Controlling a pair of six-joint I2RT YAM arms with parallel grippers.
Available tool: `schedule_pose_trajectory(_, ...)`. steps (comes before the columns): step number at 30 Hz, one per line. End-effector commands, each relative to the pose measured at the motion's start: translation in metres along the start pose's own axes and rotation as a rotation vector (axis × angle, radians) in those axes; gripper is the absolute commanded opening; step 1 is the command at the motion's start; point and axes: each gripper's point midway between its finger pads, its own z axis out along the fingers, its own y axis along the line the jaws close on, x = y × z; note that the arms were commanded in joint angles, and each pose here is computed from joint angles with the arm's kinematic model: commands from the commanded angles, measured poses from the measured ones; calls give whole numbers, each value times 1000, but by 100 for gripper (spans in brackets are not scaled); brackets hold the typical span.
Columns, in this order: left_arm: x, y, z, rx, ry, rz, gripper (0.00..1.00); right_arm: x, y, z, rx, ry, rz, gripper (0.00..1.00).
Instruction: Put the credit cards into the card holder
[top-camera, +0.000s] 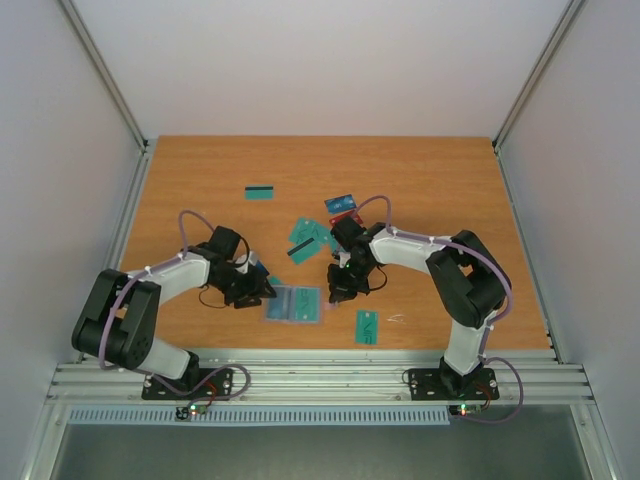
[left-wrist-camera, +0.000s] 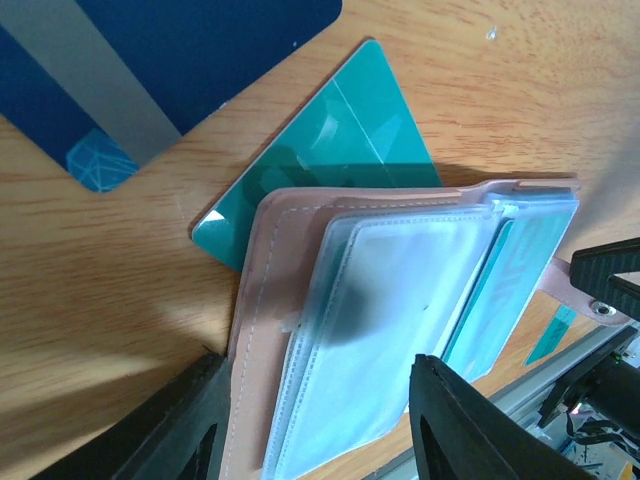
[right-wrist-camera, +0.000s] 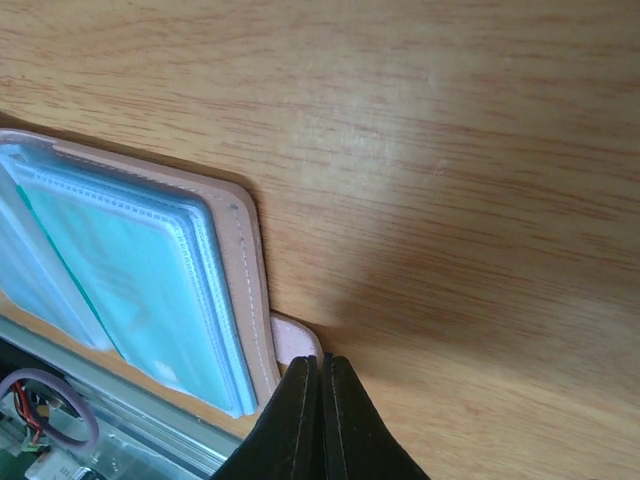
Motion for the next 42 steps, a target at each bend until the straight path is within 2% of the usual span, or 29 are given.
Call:
schedule_pose_trajectory(1,3,-5,-2,35,-10,4,50,-1,-3,8,10,15,-16,1)
schedule_pose_trajectory(21,-5,-61,-40,198,-97,102,46,-5,-2,10,20,25,-17,1)
schedule_pose_trajectory(27,-13,-28,-40,5,-142,94,50,-6,0,9,20,26,-21,1)
schedule_pose_trajectory(31,-19,-11,-29,-67,-137,99,53,-7,0,8,28,24,-29,1)
schedule_pose_trajectory(42,-26,-1,3,-34,-91,121,54,-11,0,9,42,32,-46,1)
